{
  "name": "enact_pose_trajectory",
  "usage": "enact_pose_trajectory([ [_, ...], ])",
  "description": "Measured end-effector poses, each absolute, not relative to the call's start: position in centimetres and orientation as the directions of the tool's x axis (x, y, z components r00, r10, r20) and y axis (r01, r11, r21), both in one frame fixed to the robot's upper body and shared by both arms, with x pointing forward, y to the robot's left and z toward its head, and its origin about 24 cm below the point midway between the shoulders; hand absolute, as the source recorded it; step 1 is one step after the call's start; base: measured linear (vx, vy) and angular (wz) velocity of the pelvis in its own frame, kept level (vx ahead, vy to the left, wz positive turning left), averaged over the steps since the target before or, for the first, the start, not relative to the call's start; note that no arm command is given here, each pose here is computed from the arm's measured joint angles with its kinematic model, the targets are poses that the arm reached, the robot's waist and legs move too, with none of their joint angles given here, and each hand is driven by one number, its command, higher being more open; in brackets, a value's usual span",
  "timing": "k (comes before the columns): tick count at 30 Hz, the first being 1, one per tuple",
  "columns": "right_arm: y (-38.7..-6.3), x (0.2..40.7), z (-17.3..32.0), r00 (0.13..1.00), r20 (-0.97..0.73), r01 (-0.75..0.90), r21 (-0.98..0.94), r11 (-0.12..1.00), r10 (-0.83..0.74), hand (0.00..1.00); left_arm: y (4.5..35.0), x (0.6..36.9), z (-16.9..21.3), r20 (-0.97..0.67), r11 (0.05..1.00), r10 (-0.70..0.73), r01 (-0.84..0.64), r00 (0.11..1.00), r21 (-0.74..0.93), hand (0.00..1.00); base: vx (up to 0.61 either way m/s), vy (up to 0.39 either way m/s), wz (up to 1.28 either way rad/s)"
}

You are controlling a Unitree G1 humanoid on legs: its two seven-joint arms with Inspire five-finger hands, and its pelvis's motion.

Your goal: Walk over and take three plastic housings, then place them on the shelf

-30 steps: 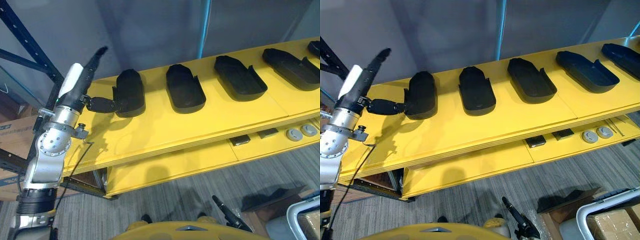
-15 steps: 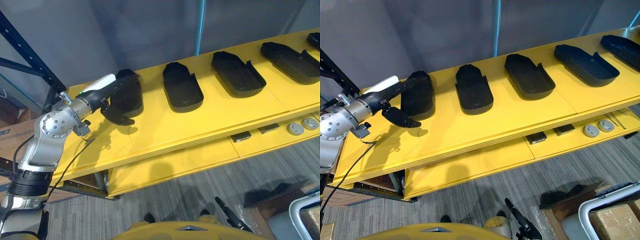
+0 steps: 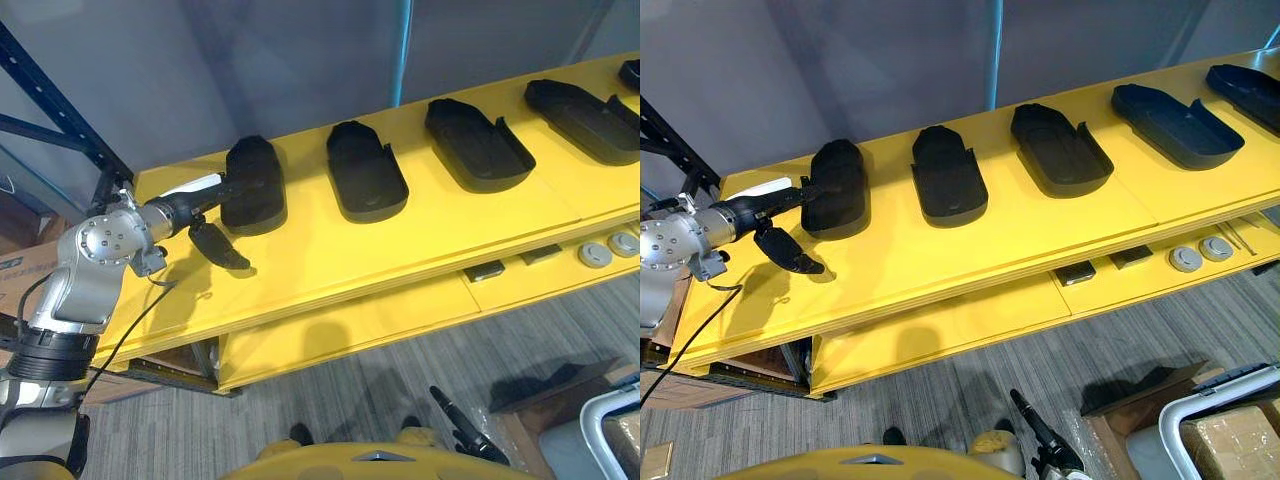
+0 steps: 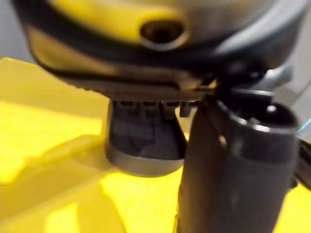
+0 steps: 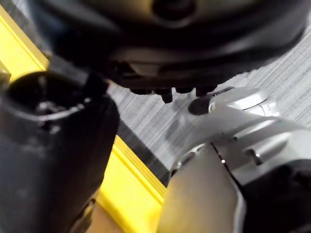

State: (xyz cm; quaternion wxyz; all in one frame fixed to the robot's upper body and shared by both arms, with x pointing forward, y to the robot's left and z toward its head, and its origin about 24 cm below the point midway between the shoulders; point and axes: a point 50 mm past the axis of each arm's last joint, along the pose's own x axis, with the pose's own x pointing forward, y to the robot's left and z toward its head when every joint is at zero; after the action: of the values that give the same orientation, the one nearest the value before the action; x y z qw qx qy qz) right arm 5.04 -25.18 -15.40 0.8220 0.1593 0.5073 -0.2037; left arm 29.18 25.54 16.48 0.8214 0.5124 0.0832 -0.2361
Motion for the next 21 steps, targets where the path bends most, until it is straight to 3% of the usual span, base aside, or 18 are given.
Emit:
enact_pose_trajectory([
  [15, -25.5, 5.7, -15.2, 0.418, -0.889, 0.513, 0.064, 0.856, -0.185, 1.0, 26.0, 29.2, 16.2, -0.419, 0.33, -0.267, 0.491, 0.868, 0.806, 1.0, 0.0, 0.0, -0.01],
  [21, -25.5, 5.9, -15.1, 0.43, -0.884, 0.508, 0.069, 0.858, -0.184, 1.0, 25.0, 29.3, 15.1, -0.435, 0.362, -0.299, 0.523, 0.849, 0.772, 1.0, 0.0, 0.009, -0.1],
])
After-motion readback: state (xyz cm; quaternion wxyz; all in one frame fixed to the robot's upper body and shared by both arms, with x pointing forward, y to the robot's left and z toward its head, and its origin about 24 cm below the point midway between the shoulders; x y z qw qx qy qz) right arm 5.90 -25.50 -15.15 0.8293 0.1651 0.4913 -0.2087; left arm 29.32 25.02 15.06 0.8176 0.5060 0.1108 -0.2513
